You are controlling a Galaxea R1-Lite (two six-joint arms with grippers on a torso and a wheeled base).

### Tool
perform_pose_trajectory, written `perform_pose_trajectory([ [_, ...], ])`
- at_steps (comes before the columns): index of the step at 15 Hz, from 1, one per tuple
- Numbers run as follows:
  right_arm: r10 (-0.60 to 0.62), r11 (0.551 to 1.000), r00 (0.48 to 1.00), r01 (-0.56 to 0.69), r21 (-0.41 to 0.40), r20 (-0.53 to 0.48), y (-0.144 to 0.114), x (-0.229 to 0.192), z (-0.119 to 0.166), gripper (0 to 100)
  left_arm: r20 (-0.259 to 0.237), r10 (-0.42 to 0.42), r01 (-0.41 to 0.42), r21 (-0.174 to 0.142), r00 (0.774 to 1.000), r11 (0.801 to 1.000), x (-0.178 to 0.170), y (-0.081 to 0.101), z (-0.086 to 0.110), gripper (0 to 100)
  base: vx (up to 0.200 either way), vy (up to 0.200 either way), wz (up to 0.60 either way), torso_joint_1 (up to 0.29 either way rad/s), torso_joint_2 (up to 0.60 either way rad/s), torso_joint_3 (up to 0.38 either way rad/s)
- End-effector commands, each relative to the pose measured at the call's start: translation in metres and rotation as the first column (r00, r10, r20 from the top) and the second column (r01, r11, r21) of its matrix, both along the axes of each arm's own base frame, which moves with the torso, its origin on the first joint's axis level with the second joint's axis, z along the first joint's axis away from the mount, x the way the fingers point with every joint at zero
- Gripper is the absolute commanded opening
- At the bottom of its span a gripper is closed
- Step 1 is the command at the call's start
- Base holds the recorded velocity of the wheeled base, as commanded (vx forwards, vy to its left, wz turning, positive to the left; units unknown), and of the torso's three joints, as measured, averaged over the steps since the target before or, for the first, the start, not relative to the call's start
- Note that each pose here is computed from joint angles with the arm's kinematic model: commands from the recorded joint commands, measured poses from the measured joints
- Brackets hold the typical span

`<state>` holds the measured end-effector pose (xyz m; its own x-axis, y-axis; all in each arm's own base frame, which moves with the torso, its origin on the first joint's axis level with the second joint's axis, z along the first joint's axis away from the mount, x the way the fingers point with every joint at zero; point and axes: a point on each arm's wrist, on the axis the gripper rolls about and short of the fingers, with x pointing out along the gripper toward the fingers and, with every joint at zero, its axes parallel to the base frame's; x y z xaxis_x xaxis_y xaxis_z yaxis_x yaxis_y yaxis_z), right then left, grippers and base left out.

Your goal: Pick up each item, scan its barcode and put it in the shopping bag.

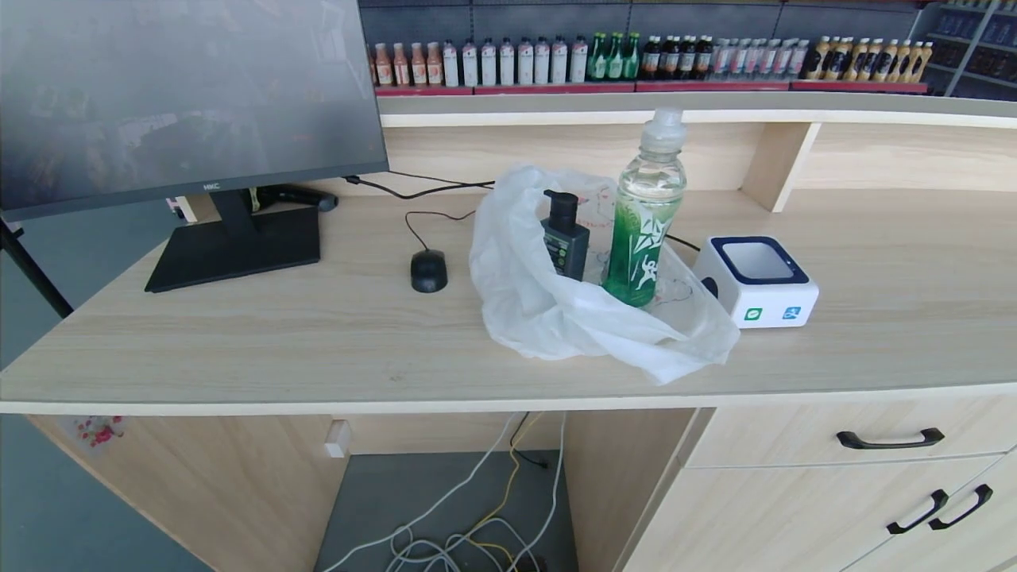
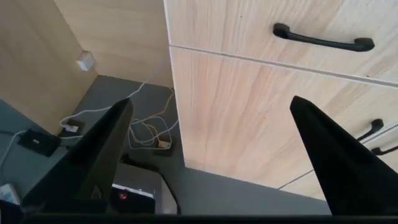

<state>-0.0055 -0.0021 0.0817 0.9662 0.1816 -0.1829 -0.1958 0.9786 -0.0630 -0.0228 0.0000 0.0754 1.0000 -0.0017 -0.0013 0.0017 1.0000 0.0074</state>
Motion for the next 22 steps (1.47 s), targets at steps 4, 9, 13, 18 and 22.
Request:
perform_pose_trajectory([
  [4, -0.282, 0.959, 0.954, 0.281, 0.022, 0.102, 0.002, -0.011, -0.004, 100, 0.001, 0.000, 0.000, -0.001, 1.000, 1.000, 0.000, 0.000, 0.000, 100, 0.000, 0.000, 0.00, 0.000, 0.00, 0.000],
  [9, -0.269, 0.962, 0.959, 0.264, 0.068, 0.087, 0.003, -0.011, -0.004, 100, 0.001, 0.000, 0.000, -0.001, 1.000, 1.000, 0.000, 0.000, 0.000, 100, 0.000, 0.000, 0.00, 0.000, 0.00, 0.000],
  [13, -0.174, 0.984, 0.979, 0.168, 0.064, 0.109, 0.002, -0.012, -0.005, 100, 0.001, 0.000, 0.000, -0.001, 1.000, 1.000, 0.000, 0.000, 0.000, 100, 0.000, 0.000, 0.00, 0.000, 0.00, 0.000],
  [18, -0.192, 0.980, 0.967, 0.178, 0.091, 0.170, 0.002, -0.017, -0.006, 100, 0.000, 0.000, 0.000, 0.000, 1.000, 1.000, 0.000, 0.000, 0.000, 100, -0.080, 0.000, 0.00, 0.001, 0.00, 0.002],
  [22, -0.192, 0.980, 0.966, 0.178, 0.093, 0.171, 0.002, -0.017, -0.006, 100, 0.000, 0.000, 0.000, 0.006, 1.000, 1.000, 0.000, 0.000, 0.000, 100, -0.050, 0.000, 0.00, 0.007, 0.00, 0.001],
])
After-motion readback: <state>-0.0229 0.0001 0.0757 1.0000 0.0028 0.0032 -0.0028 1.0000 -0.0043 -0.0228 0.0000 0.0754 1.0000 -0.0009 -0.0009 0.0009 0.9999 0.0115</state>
